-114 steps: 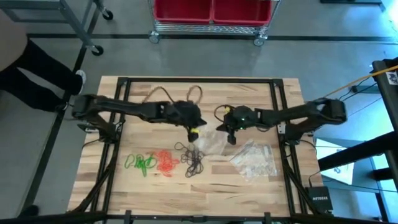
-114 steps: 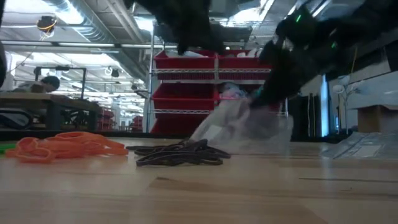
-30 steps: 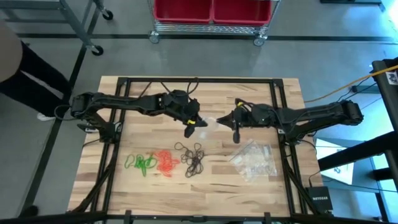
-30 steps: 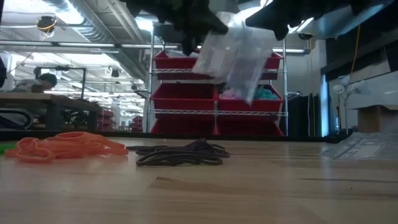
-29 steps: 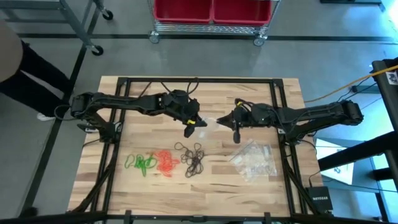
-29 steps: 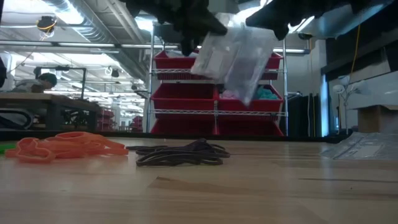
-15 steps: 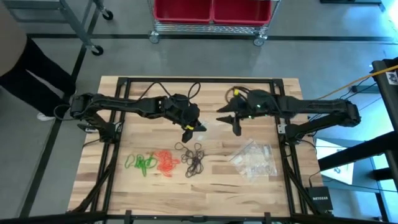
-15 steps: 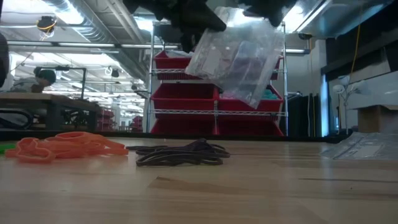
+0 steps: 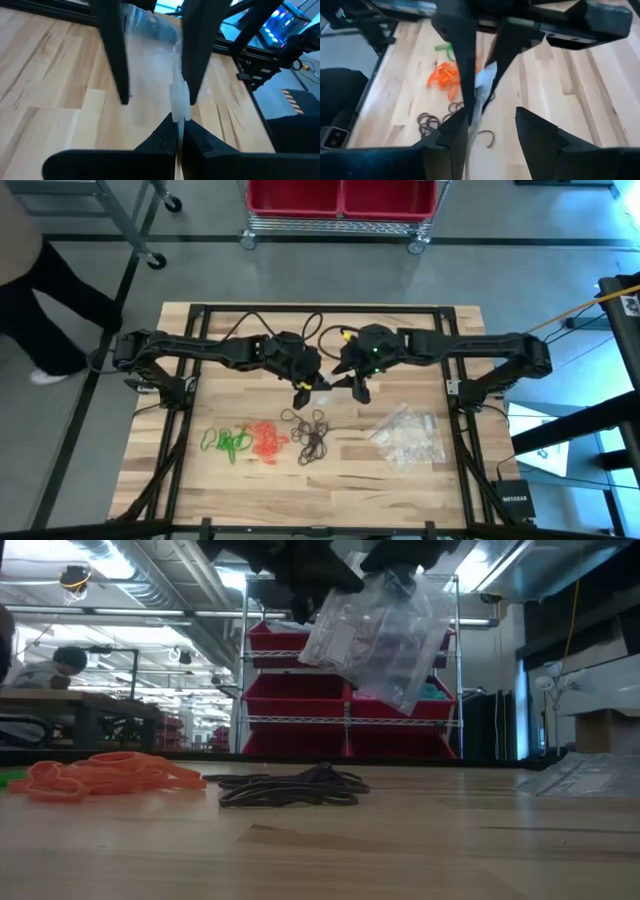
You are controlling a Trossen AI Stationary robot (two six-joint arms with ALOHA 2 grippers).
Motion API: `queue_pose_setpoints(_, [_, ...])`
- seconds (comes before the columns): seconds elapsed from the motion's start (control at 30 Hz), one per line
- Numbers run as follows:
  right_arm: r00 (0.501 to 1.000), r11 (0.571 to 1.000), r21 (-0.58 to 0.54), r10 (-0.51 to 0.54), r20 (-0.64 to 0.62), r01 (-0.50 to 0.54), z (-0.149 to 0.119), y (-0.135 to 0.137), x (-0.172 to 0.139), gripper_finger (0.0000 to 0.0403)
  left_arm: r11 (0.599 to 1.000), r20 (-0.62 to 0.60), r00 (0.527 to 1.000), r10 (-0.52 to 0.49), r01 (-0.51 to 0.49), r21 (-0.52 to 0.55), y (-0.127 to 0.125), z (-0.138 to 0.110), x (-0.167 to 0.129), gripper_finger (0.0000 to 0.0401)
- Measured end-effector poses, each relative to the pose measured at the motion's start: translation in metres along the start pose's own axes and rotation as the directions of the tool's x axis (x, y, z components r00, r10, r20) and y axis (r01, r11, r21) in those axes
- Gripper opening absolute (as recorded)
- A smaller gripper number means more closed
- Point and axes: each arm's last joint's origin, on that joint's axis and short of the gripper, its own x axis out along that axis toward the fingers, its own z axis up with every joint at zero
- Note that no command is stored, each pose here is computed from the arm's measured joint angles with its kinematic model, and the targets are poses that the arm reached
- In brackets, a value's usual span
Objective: Sort rubber bands
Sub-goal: Open the transparent zip bag
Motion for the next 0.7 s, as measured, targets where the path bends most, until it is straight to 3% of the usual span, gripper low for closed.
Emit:
queue_pose_setpoints(0.17, [1.0, 1.0, -0.016, 0.007, 0.024, -0.007, 0.003, 0.001, 0.0, 0.0117, 1.0, -0.002, 1.0, -0.003, 0.003, 0.007, -0.001, 0.0, 0.0, 0.0])
queue_pose_setpoints(0.4, [0.999, 0.998, -0.056, 0.011, 0.031, -0.009, 0.004, 0.001, -0.002, 0.0011, 1.0, -0.002, 1.0, -0.002, 0.002, -0.004, -0.001, 0.0, 0.0, 0.0])
queue_pose_setpoints(0.7, [0.998, 0.992, -0.12, -0.045, 0.048, 0.051, 0.005, 0.001, -0.005, 0.0001, 0.991, 0.037, 0.999, 0.005, 0.0, -0.132, 0.001, 0.007, -0.01, 0.003])
